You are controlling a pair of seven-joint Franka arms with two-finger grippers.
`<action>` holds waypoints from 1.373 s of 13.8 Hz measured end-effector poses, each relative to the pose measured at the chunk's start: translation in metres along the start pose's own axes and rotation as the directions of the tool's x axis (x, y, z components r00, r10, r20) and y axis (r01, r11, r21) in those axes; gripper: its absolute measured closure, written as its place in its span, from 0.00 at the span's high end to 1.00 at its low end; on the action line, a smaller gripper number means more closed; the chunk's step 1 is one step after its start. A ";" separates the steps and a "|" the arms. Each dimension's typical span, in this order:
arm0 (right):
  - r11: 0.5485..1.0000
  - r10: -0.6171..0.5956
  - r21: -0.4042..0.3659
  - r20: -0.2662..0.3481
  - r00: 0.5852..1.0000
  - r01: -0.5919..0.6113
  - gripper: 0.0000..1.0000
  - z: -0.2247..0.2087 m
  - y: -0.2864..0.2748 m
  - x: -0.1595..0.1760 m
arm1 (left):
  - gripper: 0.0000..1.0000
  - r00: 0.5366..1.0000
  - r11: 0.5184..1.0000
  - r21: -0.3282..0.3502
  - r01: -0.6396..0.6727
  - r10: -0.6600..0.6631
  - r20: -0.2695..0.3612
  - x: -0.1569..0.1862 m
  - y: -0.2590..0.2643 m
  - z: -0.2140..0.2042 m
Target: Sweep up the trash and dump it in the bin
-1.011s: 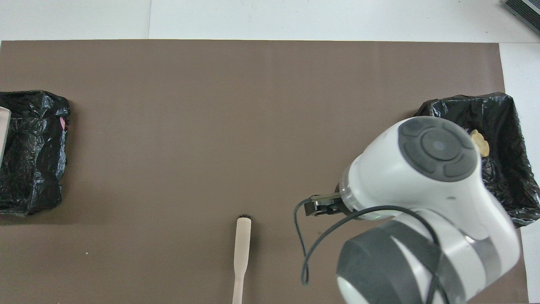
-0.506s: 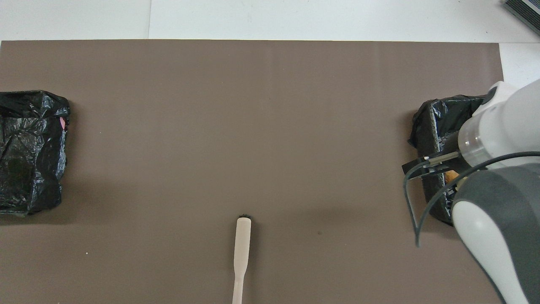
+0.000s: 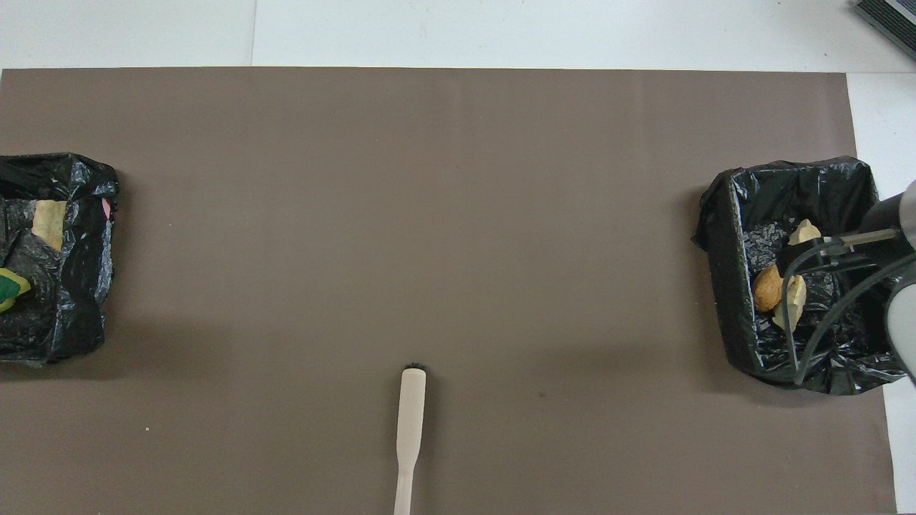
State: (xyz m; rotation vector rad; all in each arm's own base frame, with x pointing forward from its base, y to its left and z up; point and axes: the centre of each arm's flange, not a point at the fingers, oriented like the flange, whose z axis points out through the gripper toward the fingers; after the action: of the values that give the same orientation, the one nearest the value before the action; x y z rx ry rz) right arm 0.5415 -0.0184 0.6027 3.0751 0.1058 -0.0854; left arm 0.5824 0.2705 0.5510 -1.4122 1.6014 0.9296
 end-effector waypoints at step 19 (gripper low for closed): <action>0.996 0.072 0.049 -0.011 0.997 -0.072 1.00 -0.002 0.006 0.005 | 0.31 0.945 0.980 -0.110 0.168 -0.192 -0.266 0.097 -0.036 -0.174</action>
State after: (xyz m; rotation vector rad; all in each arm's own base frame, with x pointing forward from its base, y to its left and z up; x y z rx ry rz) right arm 0.5467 -0.0237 0.6048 3.1243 -0.0068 -0.0655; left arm 0.5955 0.0695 0.5353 -1.7800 1.6121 0.7257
